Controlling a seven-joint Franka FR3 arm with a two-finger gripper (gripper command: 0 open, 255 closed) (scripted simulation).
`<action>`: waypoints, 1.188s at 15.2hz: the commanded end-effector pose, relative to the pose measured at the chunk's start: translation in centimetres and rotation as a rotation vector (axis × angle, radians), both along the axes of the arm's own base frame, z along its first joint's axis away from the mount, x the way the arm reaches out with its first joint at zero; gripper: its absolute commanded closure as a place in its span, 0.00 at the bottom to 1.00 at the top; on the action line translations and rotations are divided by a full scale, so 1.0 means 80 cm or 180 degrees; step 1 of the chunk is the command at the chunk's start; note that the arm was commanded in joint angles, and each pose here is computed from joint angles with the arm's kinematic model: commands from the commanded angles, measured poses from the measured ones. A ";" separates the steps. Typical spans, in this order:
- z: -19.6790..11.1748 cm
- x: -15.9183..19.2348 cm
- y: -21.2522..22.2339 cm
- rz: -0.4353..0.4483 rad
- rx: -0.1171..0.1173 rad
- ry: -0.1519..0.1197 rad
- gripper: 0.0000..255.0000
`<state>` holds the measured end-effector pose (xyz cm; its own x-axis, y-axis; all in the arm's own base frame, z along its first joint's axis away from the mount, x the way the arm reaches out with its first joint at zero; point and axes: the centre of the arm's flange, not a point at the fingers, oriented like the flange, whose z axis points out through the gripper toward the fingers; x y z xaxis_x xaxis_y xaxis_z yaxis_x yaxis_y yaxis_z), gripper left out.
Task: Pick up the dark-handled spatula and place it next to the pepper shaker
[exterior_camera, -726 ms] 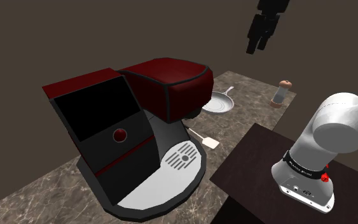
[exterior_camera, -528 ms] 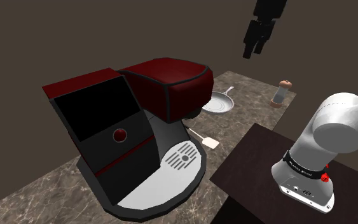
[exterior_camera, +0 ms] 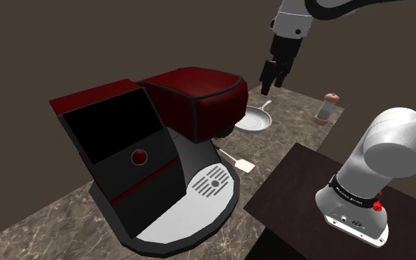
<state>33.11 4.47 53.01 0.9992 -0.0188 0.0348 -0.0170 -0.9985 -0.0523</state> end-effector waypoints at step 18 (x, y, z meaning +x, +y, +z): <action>-0.293 0.113 0.035 -0.0022 -0.0125 -0.0074 0.00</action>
